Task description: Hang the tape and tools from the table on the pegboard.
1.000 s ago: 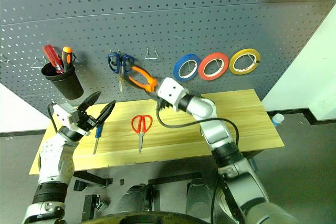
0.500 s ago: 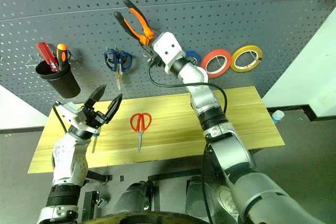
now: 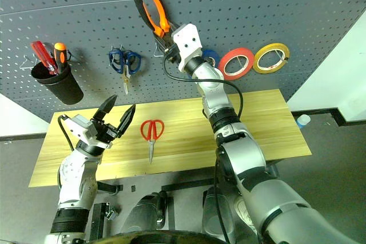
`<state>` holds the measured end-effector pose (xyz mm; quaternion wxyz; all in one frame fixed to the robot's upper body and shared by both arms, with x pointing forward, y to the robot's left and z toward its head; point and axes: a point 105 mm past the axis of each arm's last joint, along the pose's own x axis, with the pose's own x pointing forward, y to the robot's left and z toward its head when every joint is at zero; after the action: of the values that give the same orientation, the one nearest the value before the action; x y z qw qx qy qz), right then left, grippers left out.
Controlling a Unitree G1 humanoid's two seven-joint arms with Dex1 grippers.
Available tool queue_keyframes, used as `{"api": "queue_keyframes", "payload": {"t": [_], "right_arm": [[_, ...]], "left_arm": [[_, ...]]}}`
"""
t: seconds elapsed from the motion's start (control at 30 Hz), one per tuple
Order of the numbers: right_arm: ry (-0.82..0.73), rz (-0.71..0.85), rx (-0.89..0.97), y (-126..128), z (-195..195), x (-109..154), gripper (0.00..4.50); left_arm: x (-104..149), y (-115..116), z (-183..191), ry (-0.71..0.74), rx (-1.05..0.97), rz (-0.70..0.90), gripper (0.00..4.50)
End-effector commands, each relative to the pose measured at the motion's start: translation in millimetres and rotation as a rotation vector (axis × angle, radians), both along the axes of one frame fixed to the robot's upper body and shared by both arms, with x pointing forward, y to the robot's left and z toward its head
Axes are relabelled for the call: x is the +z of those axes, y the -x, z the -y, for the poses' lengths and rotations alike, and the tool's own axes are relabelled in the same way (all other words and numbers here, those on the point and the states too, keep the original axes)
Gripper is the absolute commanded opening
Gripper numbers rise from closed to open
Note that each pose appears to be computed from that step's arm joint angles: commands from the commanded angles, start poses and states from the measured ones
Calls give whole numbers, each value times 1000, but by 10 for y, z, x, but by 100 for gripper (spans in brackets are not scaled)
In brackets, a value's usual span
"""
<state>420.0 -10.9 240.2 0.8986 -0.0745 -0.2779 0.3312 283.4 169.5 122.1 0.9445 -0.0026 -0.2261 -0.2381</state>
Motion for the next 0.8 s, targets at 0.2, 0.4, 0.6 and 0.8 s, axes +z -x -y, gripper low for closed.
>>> {"api": "queue_keyframes", "payload": {"t": [0.2,0.4,0.6,0.8], "right_arm": [[-58,104,52,106,-162,318,207],[-47,83,35,55,-200,273,207],[-25,43,12,-11,-198,190,207],[-4,63,-3,-9,-117,155,396]], "left_arm": [[133,-18,-182,-35,92,64,345],[139,-30,-184,-37,91,69,345],[129,-24,-177,-35,90,67,345],[137,-28,-211,-36,97,68,345]]}}
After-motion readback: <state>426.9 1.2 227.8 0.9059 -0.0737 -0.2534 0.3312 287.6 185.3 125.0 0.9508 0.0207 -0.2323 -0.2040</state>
